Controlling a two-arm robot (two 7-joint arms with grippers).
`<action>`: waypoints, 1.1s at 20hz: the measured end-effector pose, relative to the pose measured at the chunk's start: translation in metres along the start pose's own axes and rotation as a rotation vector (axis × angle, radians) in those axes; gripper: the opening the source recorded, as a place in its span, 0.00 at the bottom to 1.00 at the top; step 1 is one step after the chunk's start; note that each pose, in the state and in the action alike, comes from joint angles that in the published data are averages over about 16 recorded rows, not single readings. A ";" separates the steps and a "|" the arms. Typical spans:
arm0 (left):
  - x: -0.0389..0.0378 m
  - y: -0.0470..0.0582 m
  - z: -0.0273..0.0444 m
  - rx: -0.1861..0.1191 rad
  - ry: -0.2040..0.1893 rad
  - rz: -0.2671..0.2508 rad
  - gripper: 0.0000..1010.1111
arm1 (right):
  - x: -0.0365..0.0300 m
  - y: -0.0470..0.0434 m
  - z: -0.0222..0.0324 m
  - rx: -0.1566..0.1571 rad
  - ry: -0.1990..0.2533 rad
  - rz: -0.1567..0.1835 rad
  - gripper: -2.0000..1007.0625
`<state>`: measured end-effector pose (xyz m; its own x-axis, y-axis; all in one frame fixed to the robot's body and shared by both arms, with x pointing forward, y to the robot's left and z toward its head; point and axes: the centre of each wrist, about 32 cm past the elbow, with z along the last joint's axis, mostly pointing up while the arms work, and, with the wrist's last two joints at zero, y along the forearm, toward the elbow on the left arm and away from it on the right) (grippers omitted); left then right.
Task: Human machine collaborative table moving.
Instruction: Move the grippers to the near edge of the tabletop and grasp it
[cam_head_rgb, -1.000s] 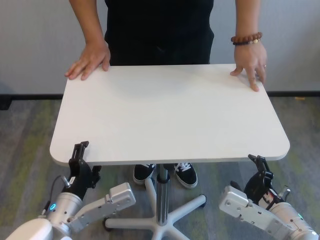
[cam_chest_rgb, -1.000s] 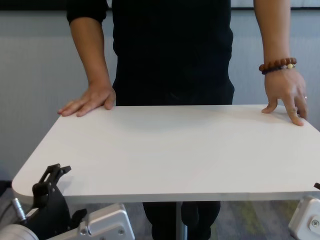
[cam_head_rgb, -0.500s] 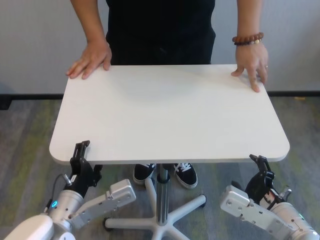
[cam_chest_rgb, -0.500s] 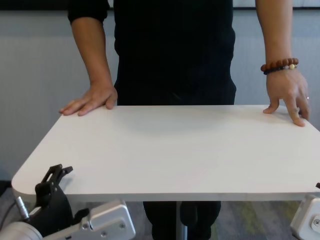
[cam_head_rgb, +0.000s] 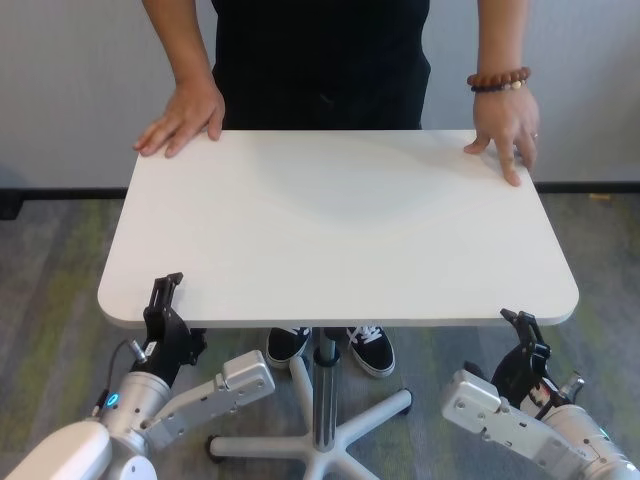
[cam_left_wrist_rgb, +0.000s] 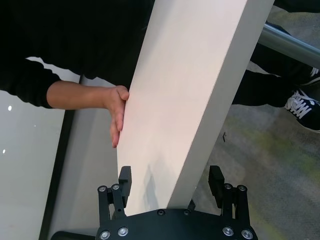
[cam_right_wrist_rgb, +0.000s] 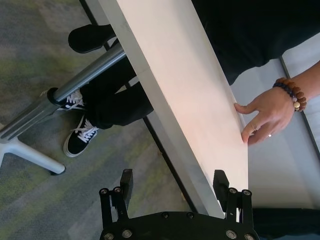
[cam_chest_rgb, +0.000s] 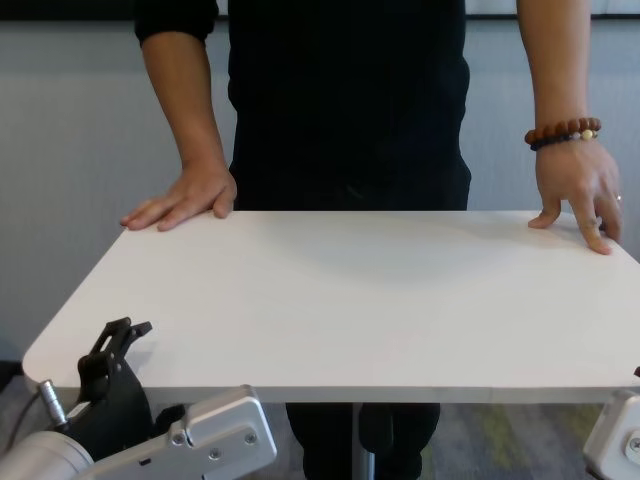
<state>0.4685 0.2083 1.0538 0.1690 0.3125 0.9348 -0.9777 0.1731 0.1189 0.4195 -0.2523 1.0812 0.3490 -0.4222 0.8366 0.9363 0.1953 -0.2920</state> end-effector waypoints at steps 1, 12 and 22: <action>-0.0001 0.000 0.0001 0.000 0.000 0.000 0.99 | -0.0002 0.0000 -0.0002 0.000 0.001 -0.002 1.00; -0.0013 -0.002 0.0002 0.000 0.004 0.000 0.99 | -0.0052 0.0017 -0.0043 0.022 0.027 -0.021 1.00; -0.0008 -0.002 0.0004 0.000 0.002 0.000 0.99 | -0.0126 0.0052 -0.0086 0.036 0.040 -0.033 1.00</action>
<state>0.4699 0.2073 1.0531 0.1689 0.3146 0.9341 -0.9777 0.1734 0.1184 0.4203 -0.2535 1.0651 0.3197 -0.4635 0.8264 0.9456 0.2117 -0.2471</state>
